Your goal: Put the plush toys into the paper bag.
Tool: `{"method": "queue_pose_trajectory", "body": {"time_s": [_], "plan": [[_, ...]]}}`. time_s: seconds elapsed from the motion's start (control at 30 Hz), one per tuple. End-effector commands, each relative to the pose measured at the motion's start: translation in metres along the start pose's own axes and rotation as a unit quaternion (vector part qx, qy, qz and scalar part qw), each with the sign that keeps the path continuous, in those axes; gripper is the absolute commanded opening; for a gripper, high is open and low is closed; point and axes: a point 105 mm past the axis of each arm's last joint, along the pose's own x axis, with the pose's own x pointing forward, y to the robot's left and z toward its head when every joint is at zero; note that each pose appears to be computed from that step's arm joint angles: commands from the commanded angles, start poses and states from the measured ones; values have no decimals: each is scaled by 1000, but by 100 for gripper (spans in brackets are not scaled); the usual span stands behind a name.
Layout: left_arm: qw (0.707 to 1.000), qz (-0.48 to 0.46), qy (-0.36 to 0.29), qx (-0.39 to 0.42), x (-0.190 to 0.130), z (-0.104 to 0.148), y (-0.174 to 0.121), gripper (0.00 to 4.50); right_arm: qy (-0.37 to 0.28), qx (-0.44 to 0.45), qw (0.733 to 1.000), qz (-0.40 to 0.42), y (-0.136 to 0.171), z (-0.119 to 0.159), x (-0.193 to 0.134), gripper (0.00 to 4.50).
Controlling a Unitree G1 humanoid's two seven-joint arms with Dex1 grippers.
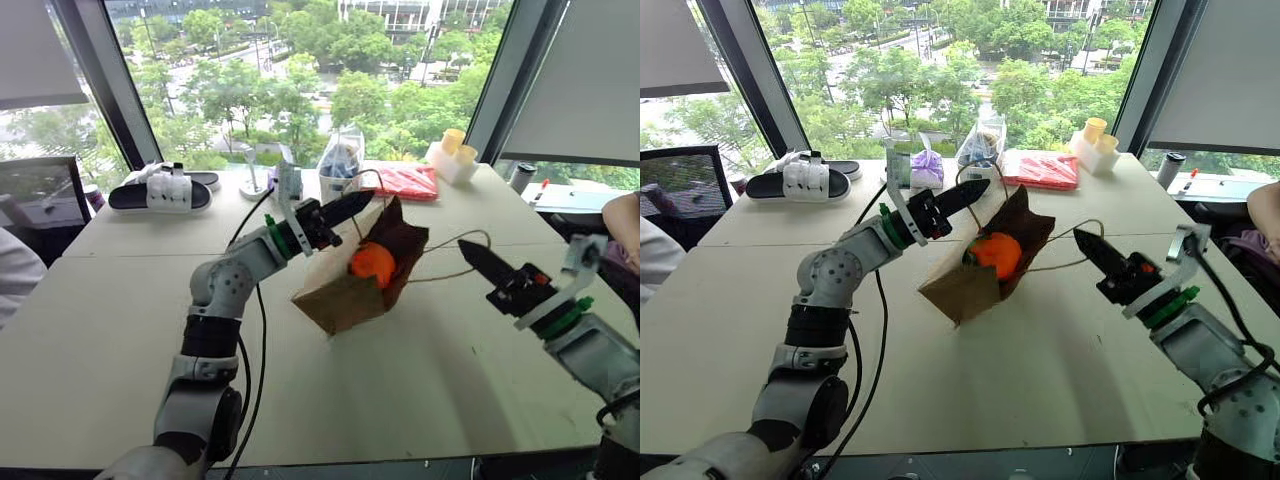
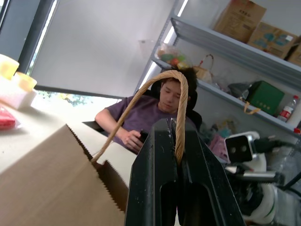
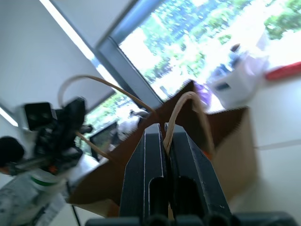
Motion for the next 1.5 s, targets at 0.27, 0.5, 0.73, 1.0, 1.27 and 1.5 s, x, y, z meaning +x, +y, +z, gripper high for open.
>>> {"method": "queue_pose_trajectory", "body": {"time_s": [0.27, 0.5, 0.73, 1.0, 1.27, 1.5], "plan": [[999, 34, 23, 20, -9, -7, 28, 0, 26, 1, 998, 65, 42, -3, 9, 6], [998, 49, 27, 5, -15, -23, 36, 129, 74, -1, 997, 20, 26, -32, 6, 179], [999, 39, 9, -1, -23, -12, 33, 447, 69, -27, 996, 41, 34, -27, -3, 450], [998, 10, 57, -19, -66, -2, 15, 447, 103, 22, 991, 81, 58, -50, -36, 450], [990, 38, 131, -28, -107, -21, 9, 450, 183, 32, 982, 38, 46, -102, -42, 398], [982, 45, 181, -22, -117, -51, 12, 450, 237, 15, 969, 67, 43, -142, -18, 61]]}}
